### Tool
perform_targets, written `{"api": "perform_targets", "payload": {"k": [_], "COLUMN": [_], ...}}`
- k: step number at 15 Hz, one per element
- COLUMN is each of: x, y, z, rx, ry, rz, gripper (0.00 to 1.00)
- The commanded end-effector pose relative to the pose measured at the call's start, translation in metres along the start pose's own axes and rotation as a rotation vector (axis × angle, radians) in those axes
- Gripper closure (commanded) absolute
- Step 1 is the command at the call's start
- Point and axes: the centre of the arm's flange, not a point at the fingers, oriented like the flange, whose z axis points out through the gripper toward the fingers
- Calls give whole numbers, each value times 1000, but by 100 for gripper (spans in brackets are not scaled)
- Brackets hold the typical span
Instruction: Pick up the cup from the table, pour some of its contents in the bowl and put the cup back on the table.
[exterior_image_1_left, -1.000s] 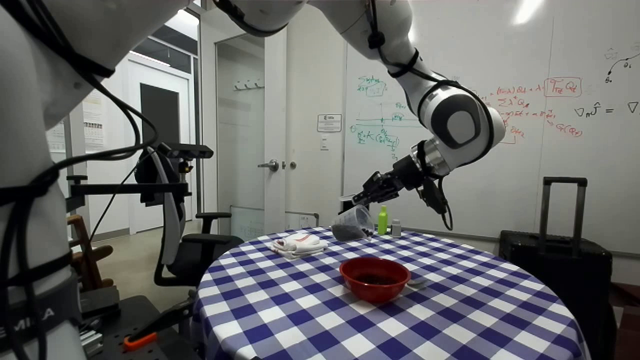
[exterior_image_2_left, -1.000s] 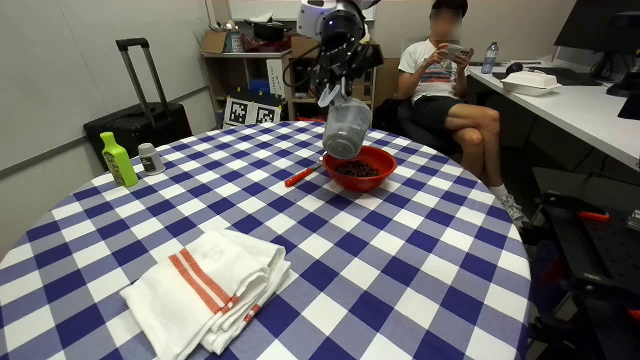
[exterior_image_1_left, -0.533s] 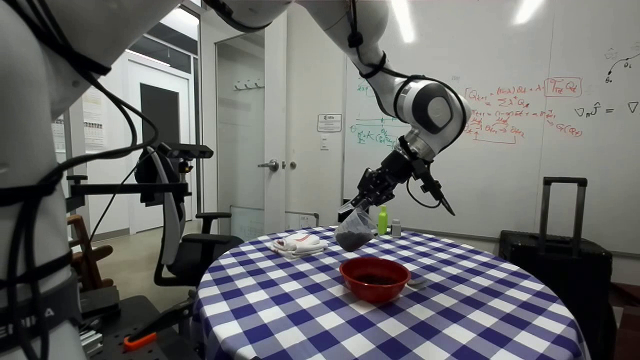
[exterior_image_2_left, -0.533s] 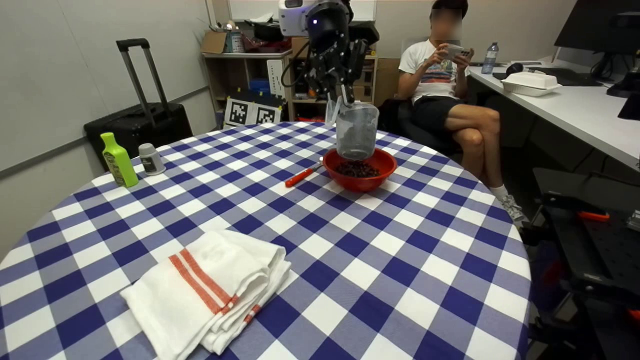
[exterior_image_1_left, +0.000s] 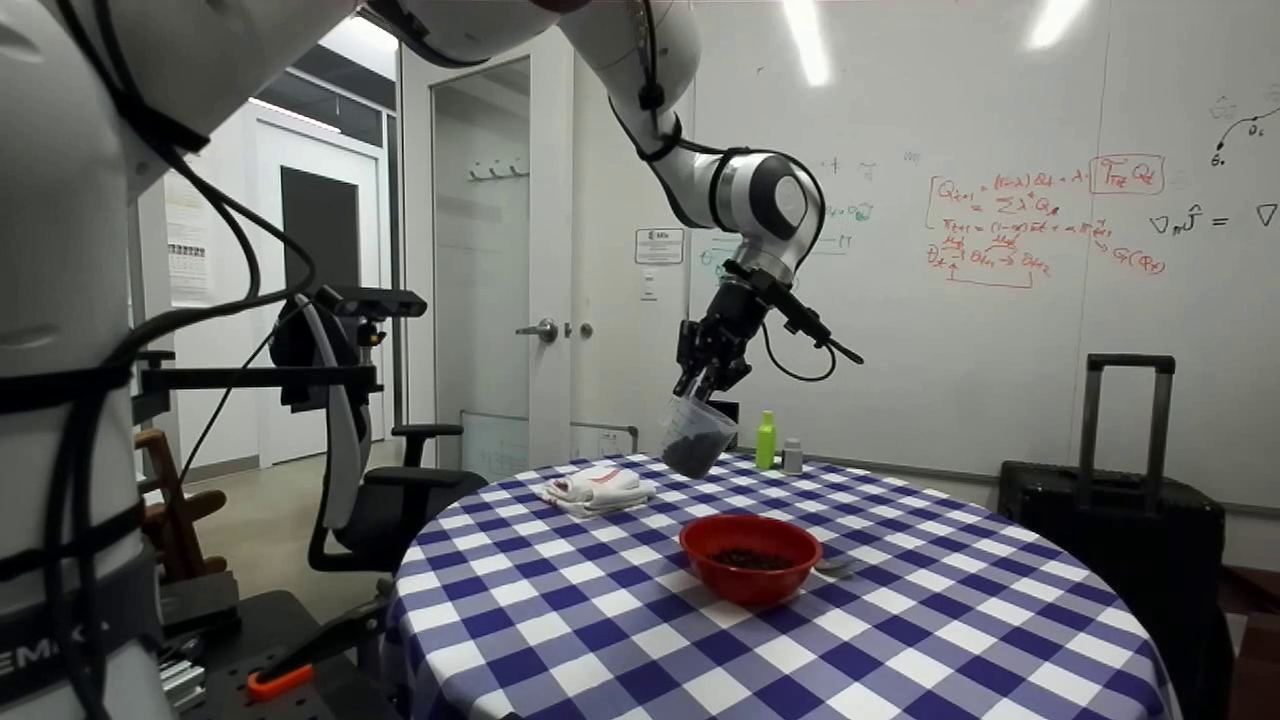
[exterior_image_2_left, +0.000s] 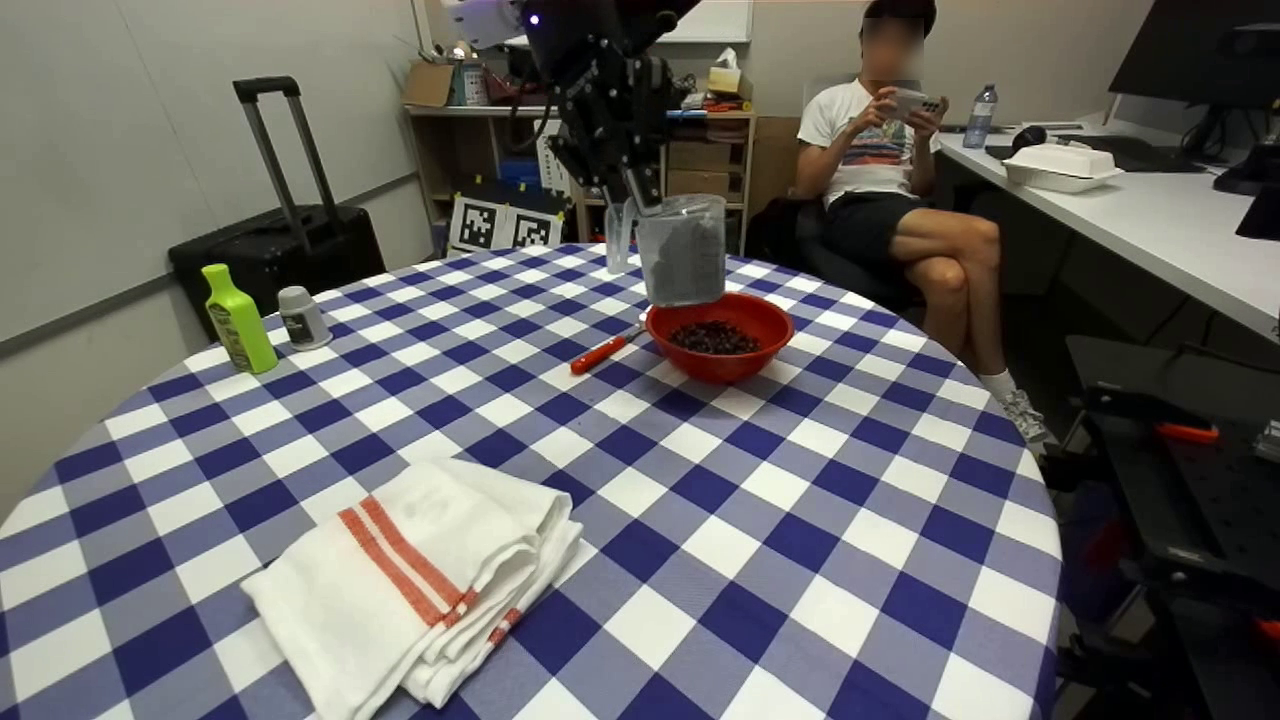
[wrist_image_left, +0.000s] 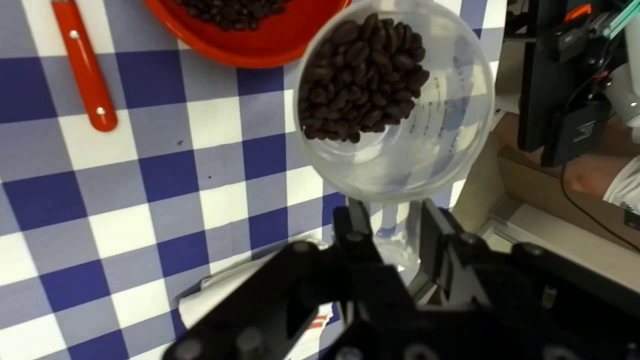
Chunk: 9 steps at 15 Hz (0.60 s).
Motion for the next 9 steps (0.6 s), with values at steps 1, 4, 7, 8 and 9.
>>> {"api": "perform_targets", "payload": {"k": [1,4,7,8,9], "x": [36,54,63,66,69], "y": [16,33,50,53,56], "z": [-9,4,27,34,42], "rx": [-92,-138,-166,-179,-193], "ry": [-38,-51,-62,-65,-69], "rz": [92,160,221,239,249], "gripper": [93,93,93,93,93]}}
